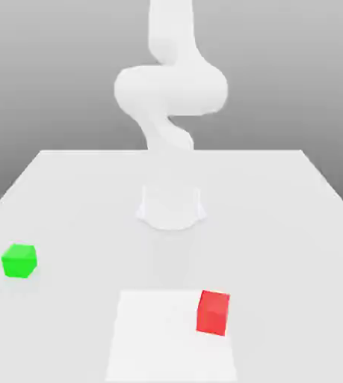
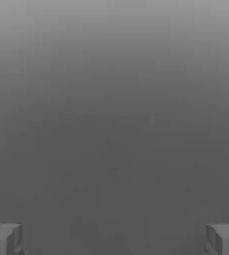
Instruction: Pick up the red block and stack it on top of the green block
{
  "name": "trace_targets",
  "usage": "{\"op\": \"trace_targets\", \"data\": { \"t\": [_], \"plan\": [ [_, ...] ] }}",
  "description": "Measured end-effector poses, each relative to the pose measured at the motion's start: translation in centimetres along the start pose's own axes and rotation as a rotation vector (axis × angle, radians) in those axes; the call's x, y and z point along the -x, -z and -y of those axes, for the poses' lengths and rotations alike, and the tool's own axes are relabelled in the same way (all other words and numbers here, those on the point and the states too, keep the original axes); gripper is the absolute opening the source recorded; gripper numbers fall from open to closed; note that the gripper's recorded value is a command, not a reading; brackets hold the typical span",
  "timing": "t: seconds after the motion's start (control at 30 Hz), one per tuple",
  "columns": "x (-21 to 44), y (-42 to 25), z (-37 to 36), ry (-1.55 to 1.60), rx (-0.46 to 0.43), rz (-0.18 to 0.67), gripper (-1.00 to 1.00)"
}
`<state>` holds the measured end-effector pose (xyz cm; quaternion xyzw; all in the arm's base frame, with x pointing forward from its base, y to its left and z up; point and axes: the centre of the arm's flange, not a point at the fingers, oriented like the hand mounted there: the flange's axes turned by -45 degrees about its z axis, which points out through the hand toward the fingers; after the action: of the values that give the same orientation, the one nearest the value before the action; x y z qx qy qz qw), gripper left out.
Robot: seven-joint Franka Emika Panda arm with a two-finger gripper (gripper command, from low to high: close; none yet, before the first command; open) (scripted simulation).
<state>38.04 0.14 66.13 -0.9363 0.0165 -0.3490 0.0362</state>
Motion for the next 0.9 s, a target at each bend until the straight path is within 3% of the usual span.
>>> {"op": "trace_targets", "data": {
  "t": [0.27,0.57,0.67,0.9],
  "plan": [
    [8.0,-19.4,2.1,-0.131,-0.070,0.325,0.00],
    [23.6,-32.4,4.1,-0.202,0.071,0.625,0.00],
    [28.5,-34.6,4.0,-0.204,0.145,0.685,0.00],
    [32.2,-38.4,3.3,-0.207,0.164,0.694,0.00]
  ]
}}
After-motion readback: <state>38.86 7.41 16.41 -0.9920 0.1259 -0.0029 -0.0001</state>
